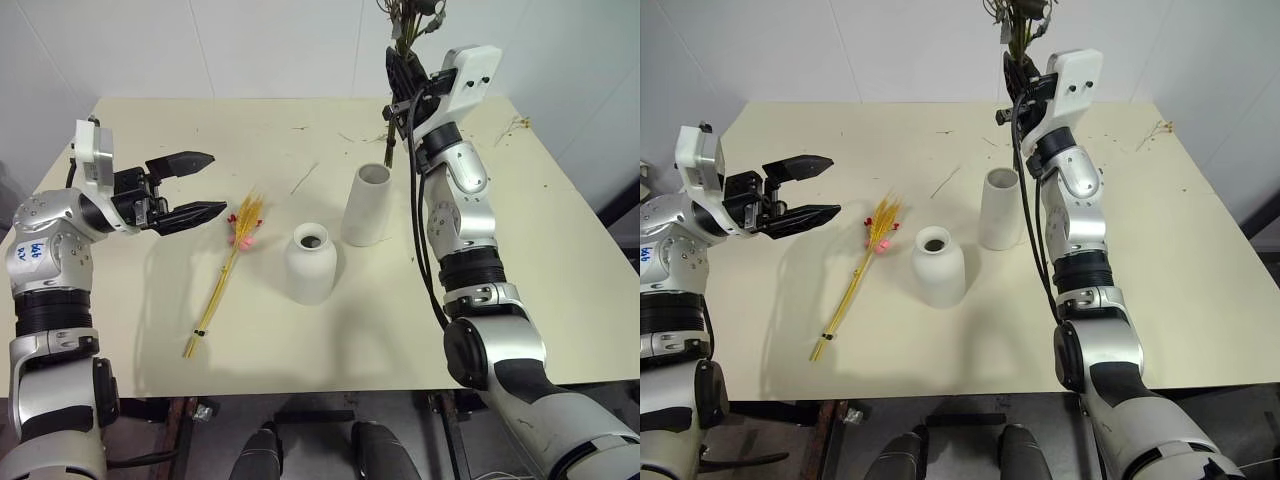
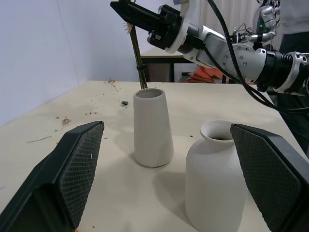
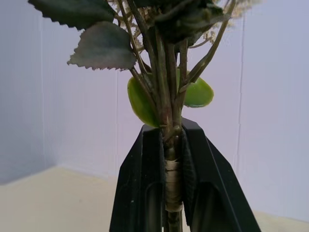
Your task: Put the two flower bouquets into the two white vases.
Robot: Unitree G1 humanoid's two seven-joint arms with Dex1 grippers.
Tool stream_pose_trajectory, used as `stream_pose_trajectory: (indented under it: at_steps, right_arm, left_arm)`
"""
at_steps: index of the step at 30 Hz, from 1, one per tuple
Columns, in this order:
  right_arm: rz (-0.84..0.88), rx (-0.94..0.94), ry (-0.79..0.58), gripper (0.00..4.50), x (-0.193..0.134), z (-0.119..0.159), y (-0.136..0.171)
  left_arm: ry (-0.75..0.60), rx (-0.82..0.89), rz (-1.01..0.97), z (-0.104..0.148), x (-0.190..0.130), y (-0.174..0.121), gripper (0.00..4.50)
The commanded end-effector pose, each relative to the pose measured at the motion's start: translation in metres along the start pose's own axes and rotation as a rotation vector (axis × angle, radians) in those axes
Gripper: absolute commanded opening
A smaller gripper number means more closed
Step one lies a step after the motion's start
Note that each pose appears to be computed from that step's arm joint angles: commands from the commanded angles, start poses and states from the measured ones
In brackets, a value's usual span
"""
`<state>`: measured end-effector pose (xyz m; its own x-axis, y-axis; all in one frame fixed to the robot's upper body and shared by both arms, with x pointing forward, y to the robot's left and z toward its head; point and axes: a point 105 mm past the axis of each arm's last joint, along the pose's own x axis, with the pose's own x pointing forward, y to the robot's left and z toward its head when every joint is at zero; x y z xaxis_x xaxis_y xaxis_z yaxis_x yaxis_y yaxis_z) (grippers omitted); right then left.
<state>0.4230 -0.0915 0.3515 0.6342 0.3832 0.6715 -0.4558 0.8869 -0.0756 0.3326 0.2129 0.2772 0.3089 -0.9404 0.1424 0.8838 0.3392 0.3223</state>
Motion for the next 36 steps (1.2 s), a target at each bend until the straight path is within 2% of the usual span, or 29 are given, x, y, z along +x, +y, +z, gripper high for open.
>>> stream_pose_trajectory:
  at_steps: [1, 6, 21, 31, 36]
  right_arm:
    - [0.008, 0.032, -0.064, 0.09, 0.006, 0.012, 0.006]
    - [0.026, 0.028, -0.067, 0.09, 0.005, 0.012, 0.011]
    - [-0.002, -0.080, -0.059, 0.09, 0.003, 0.015, -0.006]
    - [0.064, -0.204, -0.114, 0.09, 0.010, 0.034, 0.004]
    - [0.072, -0.123, -0.168, 0.09, 0.017, 0.052, 0.015]
  left_arm:
    - [-0.026, 0.050, 0.020, 0.016, -0.007, -0.001, 4.50]
    - [-0.023, 0.047, 0.029, 0.016, -0.008, -0.003, 4.50]
    - [-0.028, 0.040, 0.023, 0.014, -0.002, 0.000, 4.50]
    - [-0.028, 0.040, 0.015, 0.014, 0.002, 0.001, 4.50]
    - [-0.027, 0.039, 0.013, 0.013, 0.002, 0.001, 4.50]
